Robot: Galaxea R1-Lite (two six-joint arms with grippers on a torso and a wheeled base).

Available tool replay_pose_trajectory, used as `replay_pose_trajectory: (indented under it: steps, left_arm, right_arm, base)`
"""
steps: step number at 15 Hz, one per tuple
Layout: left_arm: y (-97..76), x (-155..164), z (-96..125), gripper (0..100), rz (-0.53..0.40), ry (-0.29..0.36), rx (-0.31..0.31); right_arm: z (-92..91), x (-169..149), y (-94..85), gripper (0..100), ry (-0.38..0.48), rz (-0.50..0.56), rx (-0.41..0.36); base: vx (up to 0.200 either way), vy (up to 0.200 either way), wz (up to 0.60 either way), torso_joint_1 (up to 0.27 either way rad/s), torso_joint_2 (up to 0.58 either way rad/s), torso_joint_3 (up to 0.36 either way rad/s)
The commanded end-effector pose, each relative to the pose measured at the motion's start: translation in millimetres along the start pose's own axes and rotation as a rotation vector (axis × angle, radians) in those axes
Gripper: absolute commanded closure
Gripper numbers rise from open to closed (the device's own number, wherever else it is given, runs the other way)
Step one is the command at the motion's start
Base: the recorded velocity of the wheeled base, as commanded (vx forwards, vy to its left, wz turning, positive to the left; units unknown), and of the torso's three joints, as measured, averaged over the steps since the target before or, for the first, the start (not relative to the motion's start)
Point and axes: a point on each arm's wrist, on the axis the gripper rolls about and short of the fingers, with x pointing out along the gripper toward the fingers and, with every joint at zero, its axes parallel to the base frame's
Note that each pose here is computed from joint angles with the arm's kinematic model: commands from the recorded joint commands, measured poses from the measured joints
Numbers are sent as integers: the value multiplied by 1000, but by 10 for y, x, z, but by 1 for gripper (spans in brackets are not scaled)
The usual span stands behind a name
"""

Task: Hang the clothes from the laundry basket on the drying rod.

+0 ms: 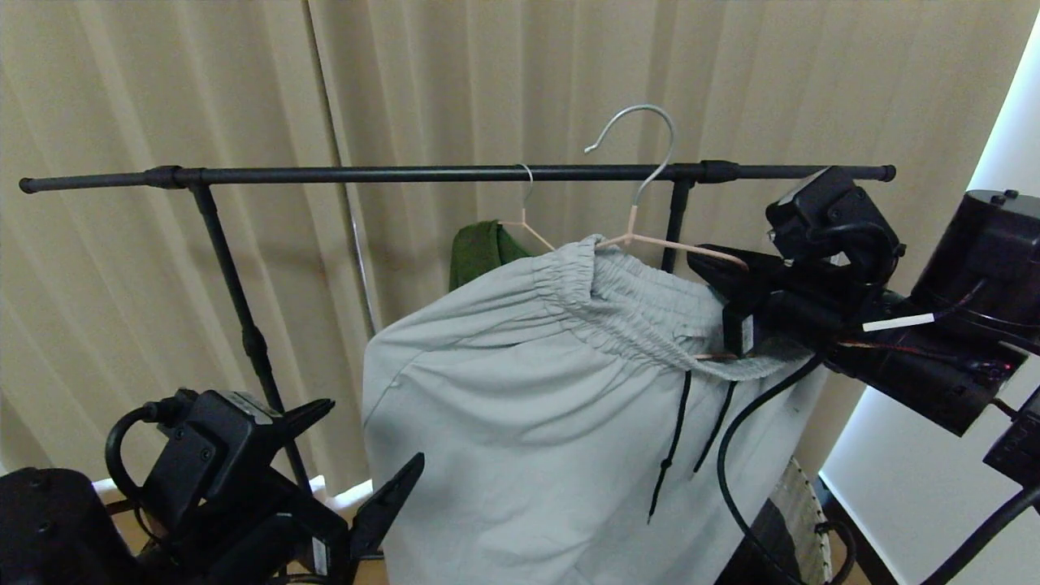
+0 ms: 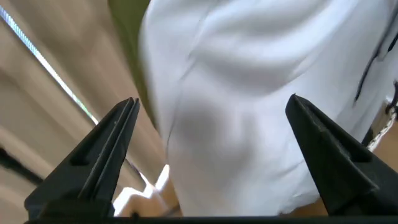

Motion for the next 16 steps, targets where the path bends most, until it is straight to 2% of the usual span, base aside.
replay_pose_trajectory:
  steps: [1, 3, 4, 8, 12, 13, 15, 16]
  left_arm:
    - [17, 28, -56, 0, 10, 31, -23]
    - [51, 74, -104, 0, 34, 61, -23]
    - [67, 102, -116, 100, 45, 69, -22]
    - [114, 201, -237, 100, 81, 139, -17]
    - [323, 61, -472, 100, 188, 254, -30]
    - [356, 42, -490, 100, 207, 259, -34]
    - [398, 60, -449, 100, 233, 211, -49]
    - [397, 62, -441, 0, 232, 203, -49]
  right_arm:
    - [64, -53, 17, 100, -24, 8, -1]
    - [86, -89, 47, 100, -33, 19, 0]
    - [84, -117, 50, 100, -32, 21, -1]
    - [83, -140, 45, 100, -33, 19, 0]
    - [9, -136, -160, 100, 8, -75, -2]
    - [9, -139, -191, 100, 9, -86, -2]
    - [-27, -141, -225, 100, 22, -99, -2]
    - [-27, -141, -225, 100, 22, -99, -2]
  base:
    - [0, 0, 0, 0, 0, 0]
    - [0, 0, 0, 0, 0, 0]
    - [0, 0, 0, 0, 0, 0]
    - [0, 0, 0, 0, 0, 0]
    - [0, 0, 0, 0, 0, 0]
    - [0, 0, 0, 0, 0, 0]
    - [0, 0, 0, 0, 0, 0]
    - [0, 0, 0, 0, 0, 0]
